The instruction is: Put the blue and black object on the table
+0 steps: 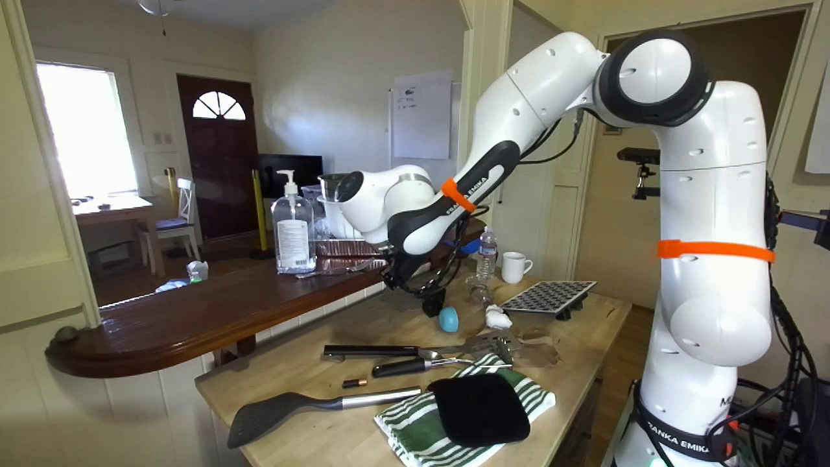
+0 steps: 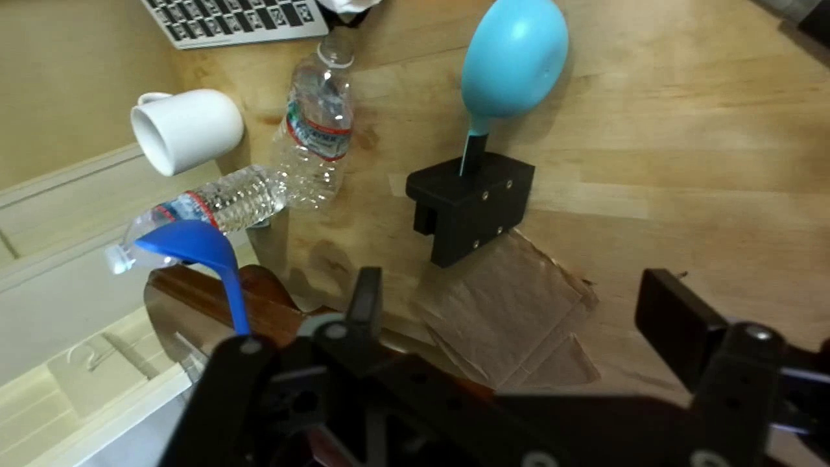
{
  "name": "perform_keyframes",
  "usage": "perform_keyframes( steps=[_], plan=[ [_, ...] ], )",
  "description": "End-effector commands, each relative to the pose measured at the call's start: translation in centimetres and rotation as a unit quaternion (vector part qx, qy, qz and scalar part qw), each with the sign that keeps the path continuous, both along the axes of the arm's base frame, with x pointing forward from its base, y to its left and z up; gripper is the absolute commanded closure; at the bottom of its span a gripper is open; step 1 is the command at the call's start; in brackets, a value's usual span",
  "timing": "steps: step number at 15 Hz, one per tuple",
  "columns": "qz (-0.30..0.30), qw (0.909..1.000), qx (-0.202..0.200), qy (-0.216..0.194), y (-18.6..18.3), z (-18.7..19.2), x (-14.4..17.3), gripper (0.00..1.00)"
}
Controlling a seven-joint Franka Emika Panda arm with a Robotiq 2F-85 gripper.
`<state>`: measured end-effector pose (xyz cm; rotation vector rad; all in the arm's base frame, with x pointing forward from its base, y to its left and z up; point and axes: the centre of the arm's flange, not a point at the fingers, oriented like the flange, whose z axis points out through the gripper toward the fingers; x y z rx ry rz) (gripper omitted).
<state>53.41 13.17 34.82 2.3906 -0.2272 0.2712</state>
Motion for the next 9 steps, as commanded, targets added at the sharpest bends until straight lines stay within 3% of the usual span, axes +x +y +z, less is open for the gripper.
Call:
perform_keyframes(
  steps=[1, 6, 7, 9],
  plan=[
    [-0.02, 0.9948, 0.095, -0.03, -4.6, 2.0, -4.5, 0.0],
    [-0.053, 0.9706, 0.221, -0.081, -8.1, 6.9, -7.2, 0.0],
    [-0.055, 0.9805, 0.176, -0.068, -6.8, 5.1, -4.1, 0.0],
    [-0.053, 0.9791, 0.18, -0.078, -7.3, 6.3, -4.6, 0.0]
  ],
)
